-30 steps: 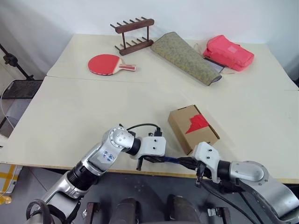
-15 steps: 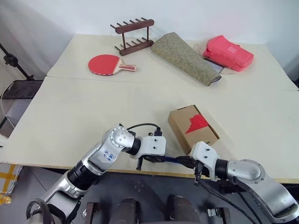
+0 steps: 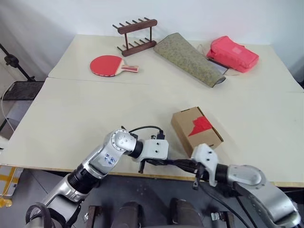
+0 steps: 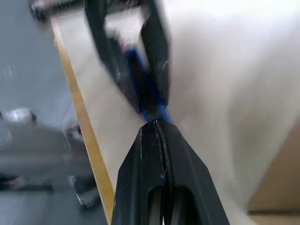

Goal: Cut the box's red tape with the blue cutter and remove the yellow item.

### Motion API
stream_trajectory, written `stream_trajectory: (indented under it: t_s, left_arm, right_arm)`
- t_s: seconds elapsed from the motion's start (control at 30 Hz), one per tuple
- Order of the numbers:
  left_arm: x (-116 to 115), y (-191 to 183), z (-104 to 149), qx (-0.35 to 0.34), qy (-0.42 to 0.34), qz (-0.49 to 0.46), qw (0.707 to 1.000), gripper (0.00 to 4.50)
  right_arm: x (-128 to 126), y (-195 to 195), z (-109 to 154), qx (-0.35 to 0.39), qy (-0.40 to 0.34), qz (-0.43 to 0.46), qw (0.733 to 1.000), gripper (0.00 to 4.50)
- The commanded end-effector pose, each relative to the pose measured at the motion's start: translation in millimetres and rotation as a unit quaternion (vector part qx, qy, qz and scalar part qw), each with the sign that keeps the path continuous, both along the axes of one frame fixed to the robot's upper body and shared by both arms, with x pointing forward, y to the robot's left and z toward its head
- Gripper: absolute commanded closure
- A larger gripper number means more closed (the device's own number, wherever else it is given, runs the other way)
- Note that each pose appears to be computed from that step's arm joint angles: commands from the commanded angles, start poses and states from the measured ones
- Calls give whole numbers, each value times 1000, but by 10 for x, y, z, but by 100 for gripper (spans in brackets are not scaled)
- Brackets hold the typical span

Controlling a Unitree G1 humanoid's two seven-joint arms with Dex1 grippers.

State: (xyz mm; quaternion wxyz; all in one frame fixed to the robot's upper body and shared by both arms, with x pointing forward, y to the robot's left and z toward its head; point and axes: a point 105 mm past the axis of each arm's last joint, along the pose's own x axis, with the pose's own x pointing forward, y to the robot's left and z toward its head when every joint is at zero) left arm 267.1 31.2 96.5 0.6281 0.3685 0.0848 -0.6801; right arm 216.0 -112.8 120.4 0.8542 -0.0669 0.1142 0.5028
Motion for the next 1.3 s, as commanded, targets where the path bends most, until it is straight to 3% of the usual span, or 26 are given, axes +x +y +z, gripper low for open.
stream_trajectory:
  t_s: [0.03,0.23,0.43,0.77,1.07,1.17,1.3]
  left_arm:
    - [30,80,40,-51,-46,-15,998,407]
    - [-13,300,124,-95,-114,-40,988,407]
    - [-27,242,211,-121,-122,-45,984,407]
    - [-56,147,264,-132,-127,-57,981,407]
    - [-34,139,313,-135,-138,-55,980,407]
    - [-28,142,312,-135,-139,-53,980,407]
    - [-24,127,320,-138,-138,-48,979,407]
  right_arm:
    - [-200,-11,322,91,44,13,995,392]
    - [-406,-241,122,92,261,-83,957,199]
    - [-289,-70,51,125,322,-136,929,6]
    - [1,114,29,160,349,-171,907,6]
    - [182,64,-5,134,331,-170,919,6]
    - [171,82,-12,129,333,-161,920,59]
    - [166,113,-25,134,335,-156,920,201]
